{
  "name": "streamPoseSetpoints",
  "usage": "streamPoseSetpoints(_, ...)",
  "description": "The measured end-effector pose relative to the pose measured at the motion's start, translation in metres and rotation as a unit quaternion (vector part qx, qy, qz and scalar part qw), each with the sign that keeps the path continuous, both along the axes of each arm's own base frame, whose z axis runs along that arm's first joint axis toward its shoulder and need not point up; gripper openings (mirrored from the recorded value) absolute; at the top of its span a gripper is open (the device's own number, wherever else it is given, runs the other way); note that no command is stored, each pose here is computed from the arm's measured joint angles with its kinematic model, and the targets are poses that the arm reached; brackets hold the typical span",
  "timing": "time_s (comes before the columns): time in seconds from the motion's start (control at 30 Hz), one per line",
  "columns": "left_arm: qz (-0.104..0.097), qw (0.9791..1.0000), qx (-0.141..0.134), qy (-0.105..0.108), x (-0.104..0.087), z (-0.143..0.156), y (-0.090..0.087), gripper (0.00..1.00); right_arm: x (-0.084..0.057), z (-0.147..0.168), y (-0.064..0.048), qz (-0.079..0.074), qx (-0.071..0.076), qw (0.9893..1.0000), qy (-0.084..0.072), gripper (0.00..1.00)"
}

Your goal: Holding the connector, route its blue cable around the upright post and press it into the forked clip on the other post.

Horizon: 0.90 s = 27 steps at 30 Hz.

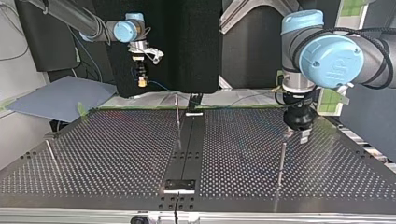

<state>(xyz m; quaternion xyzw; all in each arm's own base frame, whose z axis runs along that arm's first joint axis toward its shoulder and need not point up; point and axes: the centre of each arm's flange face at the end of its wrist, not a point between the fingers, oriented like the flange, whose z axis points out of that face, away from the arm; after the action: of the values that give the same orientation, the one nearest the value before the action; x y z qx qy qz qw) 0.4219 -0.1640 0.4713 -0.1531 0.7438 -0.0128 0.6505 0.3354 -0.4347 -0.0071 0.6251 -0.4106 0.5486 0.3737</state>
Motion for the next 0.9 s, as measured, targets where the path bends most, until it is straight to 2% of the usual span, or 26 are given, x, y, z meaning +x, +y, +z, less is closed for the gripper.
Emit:
streamPoseSetpoints(0.33,-0.003,1.0000,0.004,-0.001,0.000,0.000,-0.001,1.00,0.000,0.000,0.000,0.000,0.000,1.0000,0.001,0.00)
streamPoseSetpoints(0.53,-0.026,0.9995,0.019,-0.004,0.002,0.001,-0.006,1.00,0.000,0.000,0.000,0.000,0.000,1.0000,0.000,0.00)
streamPoseSetpoints(0.73,-0.065,0.9969,0.039,-0.020,0.003,0.004,-0.020,1.00,0.000,0.000,-0.001,-0.001,0.003,1.0000,0.002,0.00)
streamPoseSetpoints(0.9,-0.102,0.9924,0.056,-0.040,0.002,0.008,-0.037,1.00,0.000,0.000,-0.001,-0.001,0.003,1.0000,0.001,0.00)
